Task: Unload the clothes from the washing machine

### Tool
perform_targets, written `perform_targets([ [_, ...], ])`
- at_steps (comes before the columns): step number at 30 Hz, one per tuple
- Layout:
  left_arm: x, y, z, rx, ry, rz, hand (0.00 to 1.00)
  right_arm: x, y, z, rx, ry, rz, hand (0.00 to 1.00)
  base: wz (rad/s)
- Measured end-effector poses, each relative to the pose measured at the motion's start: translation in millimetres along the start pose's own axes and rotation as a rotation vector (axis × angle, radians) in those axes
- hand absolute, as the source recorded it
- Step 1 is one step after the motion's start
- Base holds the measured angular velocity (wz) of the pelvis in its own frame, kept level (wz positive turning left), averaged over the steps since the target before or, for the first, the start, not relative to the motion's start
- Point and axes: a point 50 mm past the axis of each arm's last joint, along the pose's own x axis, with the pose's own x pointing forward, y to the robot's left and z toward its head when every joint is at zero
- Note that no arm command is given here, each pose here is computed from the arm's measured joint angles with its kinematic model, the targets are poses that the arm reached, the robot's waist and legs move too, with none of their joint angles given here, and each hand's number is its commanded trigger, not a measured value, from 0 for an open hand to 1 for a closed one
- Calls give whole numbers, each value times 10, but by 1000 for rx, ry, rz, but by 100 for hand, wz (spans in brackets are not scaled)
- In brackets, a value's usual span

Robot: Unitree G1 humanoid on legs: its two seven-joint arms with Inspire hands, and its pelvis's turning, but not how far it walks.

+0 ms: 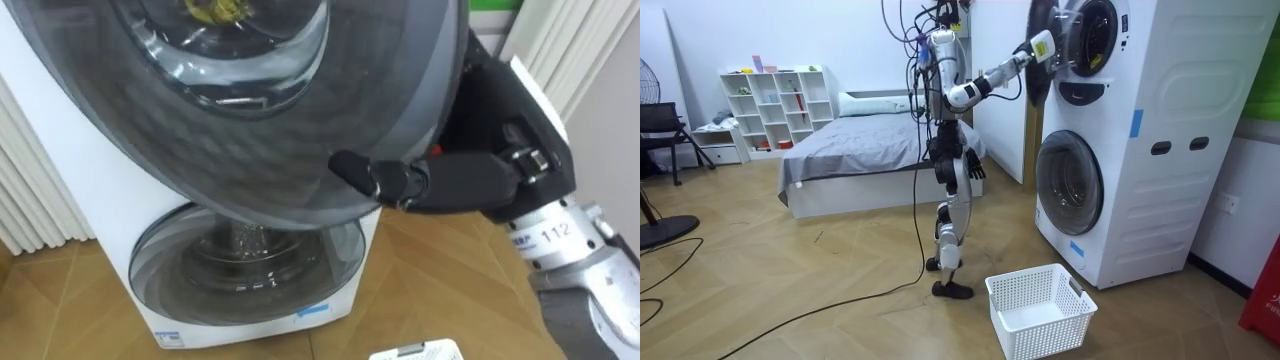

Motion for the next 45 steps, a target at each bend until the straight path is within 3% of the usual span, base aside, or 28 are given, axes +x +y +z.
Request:
perform_targets([
  [17, -46, 106, -250, 43, 95, 13, 0, 33, 325, -48, 129, -32, 188, 0, 12],
  [24, -39, 127, -230, 31, 90, 22, 0, 128, 684, -100, 279, -42, 386, 0, 36],
  [31, -49, 160, -272, -12, 105, 40, 0, 199, 912, -89, 291, -57, 579, 0, 28],
  [45, -31, 184, -213, -36, 89, 57, 0, 160, 947, -137, 285, -25, 639, 0, 0],
])
